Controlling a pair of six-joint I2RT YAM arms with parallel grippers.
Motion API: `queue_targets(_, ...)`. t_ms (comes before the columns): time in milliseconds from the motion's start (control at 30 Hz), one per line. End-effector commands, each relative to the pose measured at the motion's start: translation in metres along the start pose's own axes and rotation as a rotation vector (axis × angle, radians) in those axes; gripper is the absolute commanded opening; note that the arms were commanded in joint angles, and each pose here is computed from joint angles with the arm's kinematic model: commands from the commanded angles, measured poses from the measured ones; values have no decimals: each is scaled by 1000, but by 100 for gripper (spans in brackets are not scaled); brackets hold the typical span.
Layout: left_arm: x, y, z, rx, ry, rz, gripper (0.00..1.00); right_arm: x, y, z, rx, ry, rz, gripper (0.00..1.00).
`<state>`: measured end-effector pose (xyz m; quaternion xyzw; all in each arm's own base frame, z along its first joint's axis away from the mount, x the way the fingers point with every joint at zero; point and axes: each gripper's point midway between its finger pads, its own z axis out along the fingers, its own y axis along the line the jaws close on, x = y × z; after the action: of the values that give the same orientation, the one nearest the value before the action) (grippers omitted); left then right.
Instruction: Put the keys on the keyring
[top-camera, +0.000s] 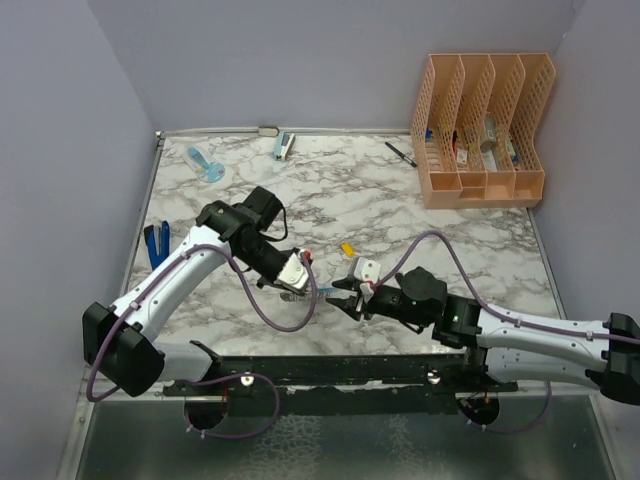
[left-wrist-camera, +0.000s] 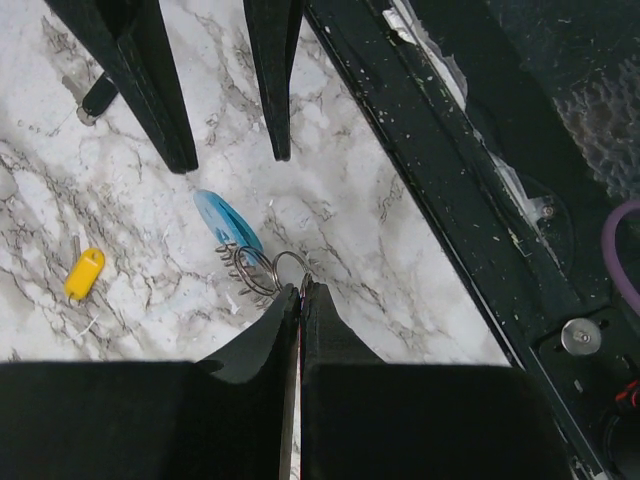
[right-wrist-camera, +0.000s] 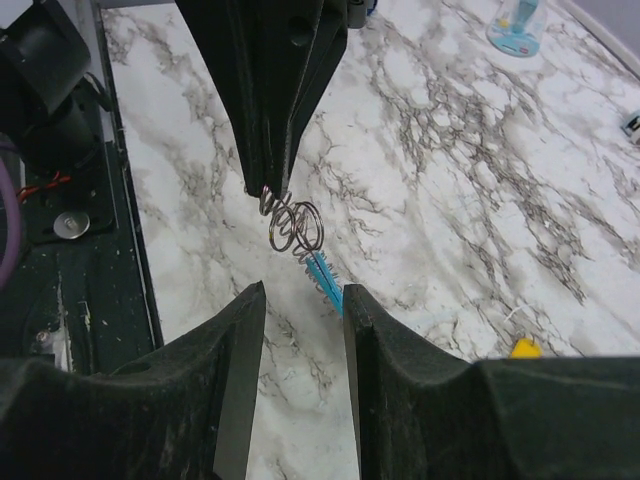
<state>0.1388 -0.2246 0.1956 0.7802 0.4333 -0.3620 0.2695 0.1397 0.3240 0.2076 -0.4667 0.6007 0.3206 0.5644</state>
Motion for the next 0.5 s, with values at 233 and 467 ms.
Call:
queue_targets(233,-30,-19,-6,28,-92,79,0,-15,26,28,-152,-57,-28,28)
queue_targets(467,-23,-25,-4,35,-75,78,0,-23,22,35,-137,-64,-39,16)
